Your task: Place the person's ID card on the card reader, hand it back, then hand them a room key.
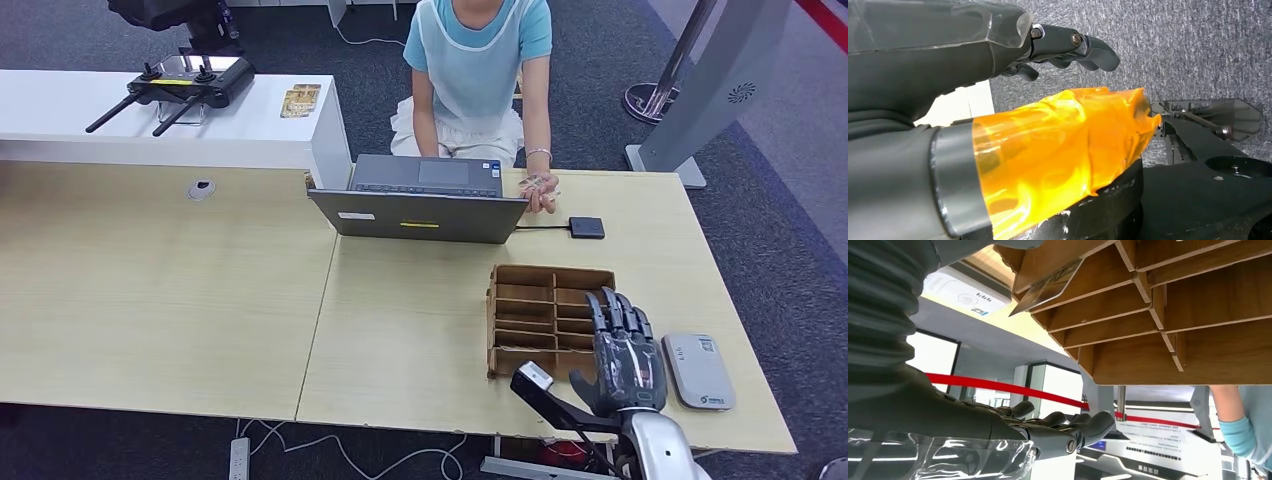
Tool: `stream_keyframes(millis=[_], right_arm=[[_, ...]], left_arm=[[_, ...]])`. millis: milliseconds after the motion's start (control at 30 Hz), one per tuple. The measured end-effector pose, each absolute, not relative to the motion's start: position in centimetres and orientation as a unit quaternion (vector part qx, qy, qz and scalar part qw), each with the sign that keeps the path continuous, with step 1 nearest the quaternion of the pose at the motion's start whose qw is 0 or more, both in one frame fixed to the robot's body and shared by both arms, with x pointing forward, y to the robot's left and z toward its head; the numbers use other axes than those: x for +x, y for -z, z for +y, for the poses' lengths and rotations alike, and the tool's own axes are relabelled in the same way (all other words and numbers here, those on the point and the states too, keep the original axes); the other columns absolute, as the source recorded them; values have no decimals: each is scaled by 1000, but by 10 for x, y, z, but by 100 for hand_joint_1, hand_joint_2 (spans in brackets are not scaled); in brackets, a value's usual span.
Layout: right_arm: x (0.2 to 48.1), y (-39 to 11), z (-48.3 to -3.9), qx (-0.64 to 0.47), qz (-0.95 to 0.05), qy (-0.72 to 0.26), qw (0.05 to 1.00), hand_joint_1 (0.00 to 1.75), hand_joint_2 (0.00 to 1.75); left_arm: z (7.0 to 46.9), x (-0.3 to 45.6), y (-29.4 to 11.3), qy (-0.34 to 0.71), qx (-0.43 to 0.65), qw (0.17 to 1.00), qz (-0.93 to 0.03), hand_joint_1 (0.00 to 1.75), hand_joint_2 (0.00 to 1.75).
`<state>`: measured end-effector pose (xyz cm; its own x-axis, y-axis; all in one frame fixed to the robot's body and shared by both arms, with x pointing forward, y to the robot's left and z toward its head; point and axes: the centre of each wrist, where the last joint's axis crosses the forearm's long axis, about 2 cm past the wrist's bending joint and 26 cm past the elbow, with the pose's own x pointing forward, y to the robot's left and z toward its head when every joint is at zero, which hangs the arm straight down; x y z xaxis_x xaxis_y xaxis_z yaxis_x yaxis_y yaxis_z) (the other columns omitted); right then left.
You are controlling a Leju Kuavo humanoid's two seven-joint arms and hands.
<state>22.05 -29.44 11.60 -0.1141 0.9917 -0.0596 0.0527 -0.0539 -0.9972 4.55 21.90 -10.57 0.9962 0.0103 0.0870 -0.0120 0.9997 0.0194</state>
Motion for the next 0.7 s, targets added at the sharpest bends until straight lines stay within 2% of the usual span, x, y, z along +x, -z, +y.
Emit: stream_keyframes(millis=[267,700], right_arm=[[236,-115,-292,-564,-478,-519,428,0,175],[248,-111,-290,-561,-467,-530,432,0,175]], left_arm=[[219,48,105,-6,10,999,-46,0,0],[219,50,105,-11,10,999,-47,0,0]])
